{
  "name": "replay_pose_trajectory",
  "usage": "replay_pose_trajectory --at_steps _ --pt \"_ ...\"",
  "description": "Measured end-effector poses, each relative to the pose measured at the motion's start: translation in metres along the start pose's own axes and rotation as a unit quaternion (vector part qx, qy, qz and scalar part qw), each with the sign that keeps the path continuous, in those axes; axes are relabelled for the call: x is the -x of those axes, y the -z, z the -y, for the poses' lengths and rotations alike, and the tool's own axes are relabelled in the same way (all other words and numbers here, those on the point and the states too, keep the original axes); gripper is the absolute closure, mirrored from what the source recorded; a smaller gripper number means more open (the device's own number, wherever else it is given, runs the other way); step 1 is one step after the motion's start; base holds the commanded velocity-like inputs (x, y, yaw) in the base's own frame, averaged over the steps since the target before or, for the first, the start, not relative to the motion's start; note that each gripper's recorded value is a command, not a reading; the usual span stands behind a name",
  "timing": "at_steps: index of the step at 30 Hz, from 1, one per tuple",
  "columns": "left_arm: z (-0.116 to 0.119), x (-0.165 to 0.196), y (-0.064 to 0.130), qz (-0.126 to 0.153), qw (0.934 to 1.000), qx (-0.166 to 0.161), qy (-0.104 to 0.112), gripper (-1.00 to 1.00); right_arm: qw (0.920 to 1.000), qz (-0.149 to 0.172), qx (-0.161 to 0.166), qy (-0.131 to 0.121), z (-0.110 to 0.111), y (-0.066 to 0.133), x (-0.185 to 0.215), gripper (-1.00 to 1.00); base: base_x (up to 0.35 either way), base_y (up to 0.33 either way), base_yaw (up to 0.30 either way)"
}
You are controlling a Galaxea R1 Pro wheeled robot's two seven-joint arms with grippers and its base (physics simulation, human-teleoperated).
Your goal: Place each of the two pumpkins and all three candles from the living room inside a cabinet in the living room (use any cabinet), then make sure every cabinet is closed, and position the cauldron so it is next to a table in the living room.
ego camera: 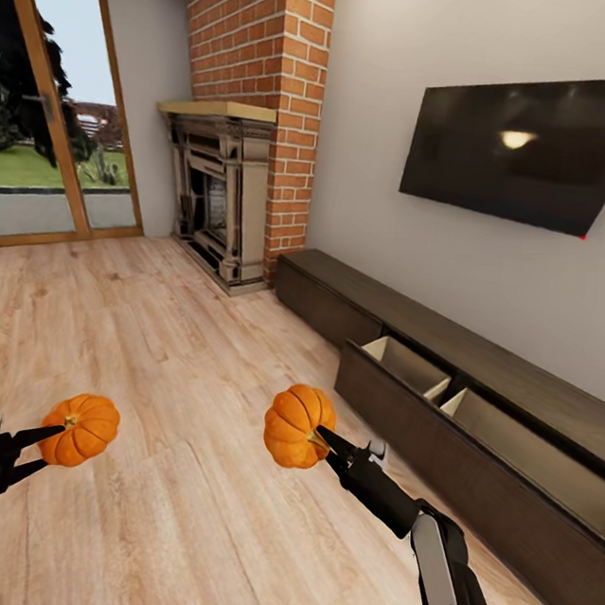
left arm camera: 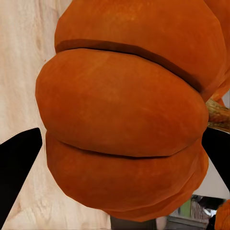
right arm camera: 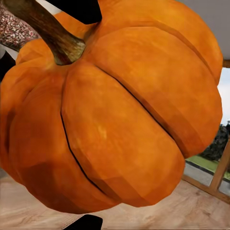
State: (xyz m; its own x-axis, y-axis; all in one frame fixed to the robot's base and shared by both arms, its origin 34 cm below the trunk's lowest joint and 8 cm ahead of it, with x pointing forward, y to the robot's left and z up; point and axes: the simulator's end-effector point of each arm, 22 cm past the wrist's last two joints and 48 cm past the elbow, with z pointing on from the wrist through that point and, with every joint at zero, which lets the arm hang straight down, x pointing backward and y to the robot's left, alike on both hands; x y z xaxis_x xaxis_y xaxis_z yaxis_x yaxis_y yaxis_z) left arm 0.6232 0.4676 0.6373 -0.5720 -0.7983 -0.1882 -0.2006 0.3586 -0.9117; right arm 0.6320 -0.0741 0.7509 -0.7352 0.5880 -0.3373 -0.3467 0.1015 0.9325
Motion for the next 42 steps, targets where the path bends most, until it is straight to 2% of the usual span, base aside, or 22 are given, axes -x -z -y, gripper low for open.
replay_pose_trajectory --at_steps 42 --pt "0.091 0.026 0.026 0.005 0.9999 -0.011 -0.007 1.0 0.9999 0.001 0.007 0.009 -0.086 -0.019 0.039 1.0 0.0 0.0 -0.255"
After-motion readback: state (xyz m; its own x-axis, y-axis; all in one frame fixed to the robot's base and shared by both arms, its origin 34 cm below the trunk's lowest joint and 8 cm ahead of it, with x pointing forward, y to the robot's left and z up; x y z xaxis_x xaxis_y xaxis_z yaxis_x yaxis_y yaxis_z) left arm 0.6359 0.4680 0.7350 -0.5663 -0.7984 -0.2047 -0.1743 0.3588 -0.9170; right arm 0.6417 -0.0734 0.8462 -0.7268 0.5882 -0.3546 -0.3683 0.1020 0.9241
